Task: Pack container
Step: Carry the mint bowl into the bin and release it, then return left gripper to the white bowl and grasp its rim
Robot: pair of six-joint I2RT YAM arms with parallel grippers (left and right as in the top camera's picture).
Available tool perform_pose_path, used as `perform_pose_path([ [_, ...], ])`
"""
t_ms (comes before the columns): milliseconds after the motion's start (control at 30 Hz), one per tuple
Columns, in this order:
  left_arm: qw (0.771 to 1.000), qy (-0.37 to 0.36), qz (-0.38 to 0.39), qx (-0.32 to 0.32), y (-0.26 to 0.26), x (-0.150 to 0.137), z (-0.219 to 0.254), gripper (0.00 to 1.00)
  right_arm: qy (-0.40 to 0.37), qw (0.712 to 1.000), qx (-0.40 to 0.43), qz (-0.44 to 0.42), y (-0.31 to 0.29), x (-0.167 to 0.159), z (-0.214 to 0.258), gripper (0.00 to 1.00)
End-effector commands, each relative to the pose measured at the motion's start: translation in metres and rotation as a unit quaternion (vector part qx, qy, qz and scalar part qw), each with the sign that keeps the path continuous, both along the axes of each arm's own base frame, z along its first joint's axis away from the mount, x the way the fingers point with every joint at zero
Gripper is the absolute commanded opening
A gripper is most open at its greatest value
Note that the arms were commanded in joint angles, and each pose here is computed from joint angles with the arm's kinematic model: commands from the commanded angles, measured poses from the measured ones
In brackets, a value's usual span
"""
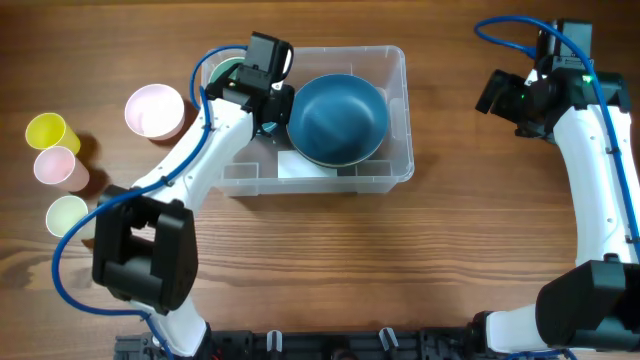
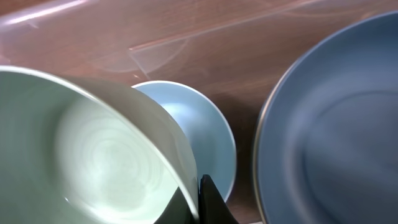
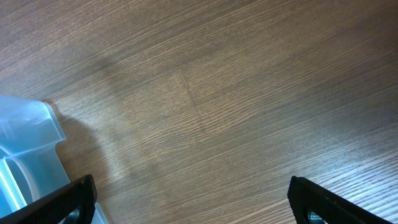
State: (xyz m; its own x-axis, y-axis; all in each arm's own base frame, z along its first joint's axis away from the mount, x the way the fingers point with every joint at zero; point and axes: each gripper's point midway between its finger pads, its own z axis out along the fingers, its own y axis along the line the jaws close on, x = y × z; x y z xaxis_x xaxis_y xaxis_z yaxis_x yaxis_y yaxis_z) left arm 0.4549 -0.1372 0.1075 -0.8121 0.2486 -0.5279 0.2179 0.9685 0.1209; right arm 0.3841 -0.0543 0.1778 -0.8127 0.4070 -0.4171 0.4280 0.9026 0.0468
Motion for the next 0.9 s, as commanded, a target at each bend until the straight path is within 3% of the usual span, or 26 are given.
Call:
perform_pose_path([
  [0,1.0,0.005,-0.006,-0.008,-0.003,0.004,-0.005,0.04,-0.012,1.0,-0.006,-0.004,-0.001,0.0,0.009,1.0],
  [267,1.0,0.003,-0.006,-0.008,-0.003,0.004,-0.004,0.05,-0.012,1.0,-0.006,-0.004,-0.001,0.0,0.009,0.99],
  [300,1.0,0.003,-0.006,-0.008,-0.003,0.004,-0.004,0.11,-0.012,1.0,-0.006,-0.004,-0.001,0.0,0.009,1.0],
  [333,1.0,0.003,-0.006,-0.008,-0.003,0.004,-0.004,0.35,-0.012,1.0,-0.006,-0.004,-0.001,0.0,0.009,1.0],
  [367,1.0,0.003,-0.006,-0.008,-0.003,0.005,-0.004,0.53,-0.012,1.0,-0.006,-0.004,-0.001,0.0,0.009,1.0],
  [400,1.0,0.001,-0.006,-0.009,-0.004,0.005,-0.002,0.58,-0.012,1.0,-0.006,-0.004,-0.001,0.0,0.009,1.0],
  [600,0.999,-0.046,-0.004,-0.024,-0.005,0.011,0.046,0.58,-0.012,1.0,-0.006,-0.004,-0.001,0.0,0.009,1.0],
  [700,0.996,-0.082,0.022,0.001,0.012,0.009,0.079,0.58,-0.012,1.0,-0.006,-0.004,-0.001,0.0,0.009,0.99],
  [767,0.992,-0.104,0.054,0.035,0.034,0.0,0.103,0.61,-0.012,1.0,-0.006,-0.004,-0.001,0.0,0.009,1.0],
  [800,0.99,-0.108,0.072,0.057,0.05,-0.012,0.117,0.68,-0.012,1.0,-0.006,-0.004,-0.001,0.0,0.009,1.0],
  [867,0.987,-0.109,0.095,0.068,0.069,-0.027,0.133,0.68,-0.012,1.0,-0.006,-0.004,-0.001,0.0,0.009,1.0],
])
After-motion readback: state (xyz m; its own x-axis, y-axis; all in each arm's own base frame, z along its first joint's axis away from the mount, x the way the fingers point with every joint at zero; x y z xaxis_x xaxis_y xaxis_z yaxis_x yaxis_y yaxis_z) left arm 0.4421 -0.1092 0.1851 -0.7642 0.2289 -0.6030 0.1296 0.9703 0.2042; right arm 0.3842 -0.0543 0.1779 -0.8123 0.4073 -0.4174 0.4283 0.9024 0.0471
